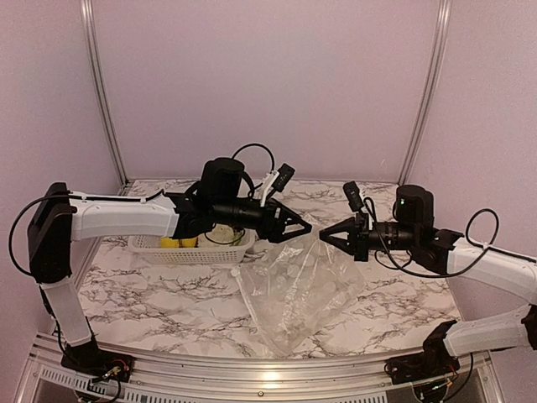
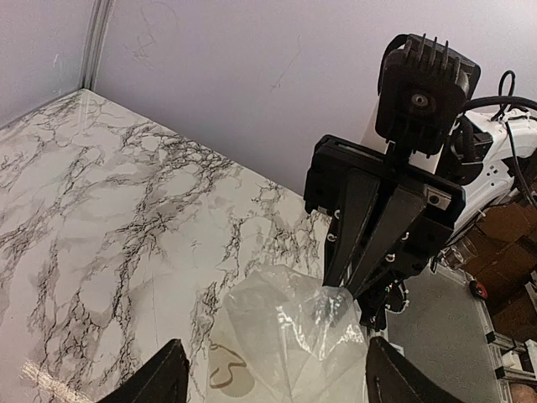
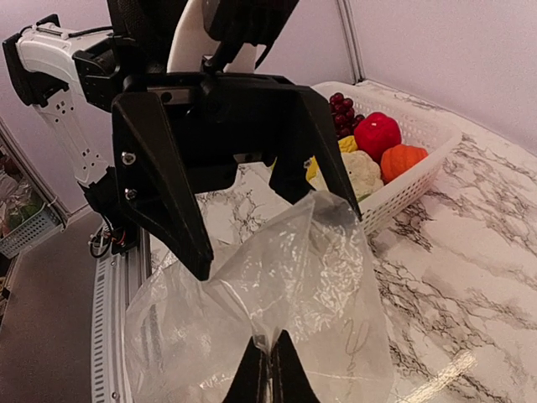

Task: Open the zip-top bag and remove the fake food

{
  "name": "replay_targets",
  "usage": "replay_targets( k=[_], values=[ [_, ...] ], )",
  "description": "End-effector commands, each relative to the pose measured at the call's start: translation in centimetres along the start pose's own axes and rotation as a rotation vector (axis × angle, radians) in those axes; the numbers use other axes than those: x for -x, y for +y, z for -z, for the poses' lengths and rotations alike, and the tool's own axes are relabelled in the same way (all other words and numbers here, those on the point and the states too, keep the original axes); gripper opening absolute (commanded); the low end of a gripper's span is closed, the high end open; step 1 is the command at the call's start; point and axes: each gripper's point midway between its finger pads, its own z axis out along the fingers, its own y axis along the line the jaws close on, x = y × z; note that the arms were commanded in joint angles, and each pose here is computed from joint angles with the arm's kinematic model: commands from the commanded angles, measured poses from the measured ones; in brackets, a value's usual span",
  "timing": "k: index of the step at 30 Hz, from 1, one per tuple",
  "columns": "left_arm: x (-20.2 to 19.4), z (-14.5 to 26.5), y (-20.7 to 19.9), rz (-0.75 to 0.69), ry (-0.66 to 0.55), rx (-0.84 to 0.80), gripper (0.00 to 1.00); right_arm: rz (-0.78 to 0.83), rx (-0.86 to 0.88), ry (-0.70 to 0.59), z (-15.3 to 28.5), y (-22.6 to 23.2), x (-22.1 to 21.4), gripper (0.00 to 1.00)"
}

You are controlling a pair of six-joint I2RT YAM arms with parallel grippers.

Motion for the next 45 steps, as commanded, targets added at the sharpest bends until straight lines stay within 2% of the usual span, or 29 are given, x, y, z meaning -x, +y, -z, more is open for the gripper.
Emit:
replay_targets(
  k=[1,3,9,12,13,14,17,20,27,34,38,45],
  values=[
    [1.0,-1.0,-0.9,0.017,-0.025,-0.057,0.70,0.029,0.008,-0.002,-0.3,0.5,0.9,0.03],
    [0.9,-1.0,-0.8,0.021,-0.026,-0.057,0.59,0.029,0.013,0.001,-0.4,0.7,0.9,0.03],
    [1.0,-0.1,-1.2,0.014,-0.053,-0.069,0.17,0.024,0.006,-0.003,-0.2,0.7,0.9,0.05],
    [1.0,0.9,-0.9,0.024,-0.080,-0.070,0.02,0.018,-0.013,-0.018,0.3,0.8,1.2,0.07],
    [1.1,1.3,-0.7,0.033,-0.088,-0.066,0.00,0.014,-0.020,-0.022,0.4,0.8,1.3,0.08],
    [1.1,1.6,-0.5,0.037,-0.093,-0.061,0.00,0.006,-0.033,-0.028,0.6,0.6,1.3,0.13],
    [1.4,3.2,-0.1,0.031,-0.115,-0.049,0.00,-0.054,-0.104,-0.038,1.3,-0.6,1.3,0.40],
    [1.6,4.9,0.3,0.028,-0.131,-0.051,0.00,-0.140,-0.190,-0.034,2.4,-2.8,0.3,0.51],
    [1.7,6.6,0.5,-0.004,-0.141,-0.027,0.00,-0.333,-0.335,0.080,3.9,-6.7,-4.8,0.53],
    [2.1,7.0,0.1,-0.040,-0.159,-0.031,0.00,-0.401,-0.271,0.123,2.7,-6.7,-6.8,0.54],
    [2.2,7.2,0.2,-0.044,-0.171,-0.025,0.00,-0.408,-0.186,0.134,1.9,-5.7,-7.1,0.53],
    [2.9,8.0,1.0,-0.032,-0.216,-0.004,0.00,-0.407,-0.143,0.177,1.2,-4.6,-8.4,0.51]
  ],
)
